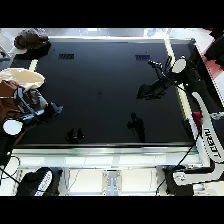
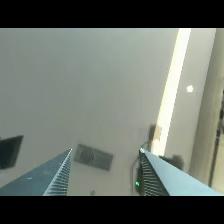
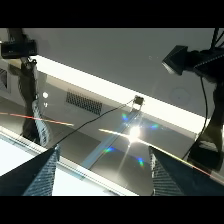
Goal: Fold the shirts.
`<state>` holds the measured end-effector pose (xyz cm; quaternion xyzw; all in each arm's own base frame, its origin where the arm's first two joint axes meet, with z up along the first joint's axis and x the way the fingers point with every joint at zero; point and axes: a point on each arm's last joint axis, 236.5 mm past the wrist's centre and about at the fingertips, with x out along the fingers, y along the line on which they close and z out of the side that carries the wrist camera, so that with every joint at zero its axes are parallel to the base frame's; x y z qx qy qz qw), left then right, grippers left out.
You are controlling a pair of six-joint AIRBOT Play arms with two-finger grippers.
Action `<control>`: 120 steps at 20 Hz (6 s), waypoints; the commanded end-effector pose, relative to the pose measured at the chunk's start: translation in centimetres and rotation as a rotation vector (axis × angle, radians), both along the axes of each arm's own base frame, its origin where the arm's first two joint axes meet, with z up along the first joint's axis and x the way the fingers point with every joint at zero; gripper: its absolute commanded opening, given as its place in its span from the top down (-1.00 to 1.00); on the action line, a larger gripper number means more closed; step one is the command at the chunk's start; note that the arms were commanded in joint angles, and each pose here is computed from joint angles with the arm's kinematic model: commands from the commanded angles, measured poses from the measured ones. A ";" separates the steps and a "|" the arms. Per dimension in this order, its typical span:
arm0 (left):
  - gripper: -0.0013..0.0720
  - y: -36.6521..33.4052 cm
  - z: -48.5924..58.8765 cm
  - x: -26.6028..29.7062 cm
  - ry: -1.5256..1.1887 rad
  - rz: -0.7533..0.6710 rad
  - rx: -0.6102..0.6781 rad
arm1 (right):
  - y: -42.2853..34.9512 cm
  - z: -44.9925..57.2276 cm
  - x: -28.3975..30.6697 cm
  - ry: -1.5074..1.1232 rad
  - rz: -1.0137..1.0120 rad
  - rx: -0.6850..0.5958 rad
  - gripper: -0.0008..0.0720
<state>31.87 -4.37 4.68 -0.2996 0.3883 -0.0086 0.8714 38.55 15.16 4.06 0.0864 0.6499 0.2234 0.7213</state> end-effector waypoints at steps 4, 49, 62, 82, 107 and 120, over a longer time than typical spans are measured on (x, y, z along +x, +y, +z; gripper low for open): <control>-0.42 11.0 5.7 4.4 -0.317 0.195 0.409 | 0.1 0.2 1.3 -0.051 -0.023 0.007 -0.71; 0.91 36.4 11.4 5.9 -0.226 0.789 0.399 | 8.3 8.5 4.3 -0.132 -0.149 0.500 -0.73; 0.92 -3.5 25.7 -0.4 -0.469 -0.091 -0.016 | 7.6 33.4 -3.0 -0.709 0.184 0.586 -0.73; -0.98 -5.4 -2.9 6.3 0.209 -0.289 0.195 | -8.0 8.9 -1.5 -0.311 -0.094 -0.156 -0.73; 0.92 -14.1 -12.8 8.0 0.380 -0.352 -0.275 | -7.8 5.5 -0.3 -0.298 -0.116 -0.145 -0.73; 0.91 -10.9 -7.5 8.9 0.282 -0.322 -0.290 | -2.9 -7.7 0.8 0.038 -0.197 0.146 -0.55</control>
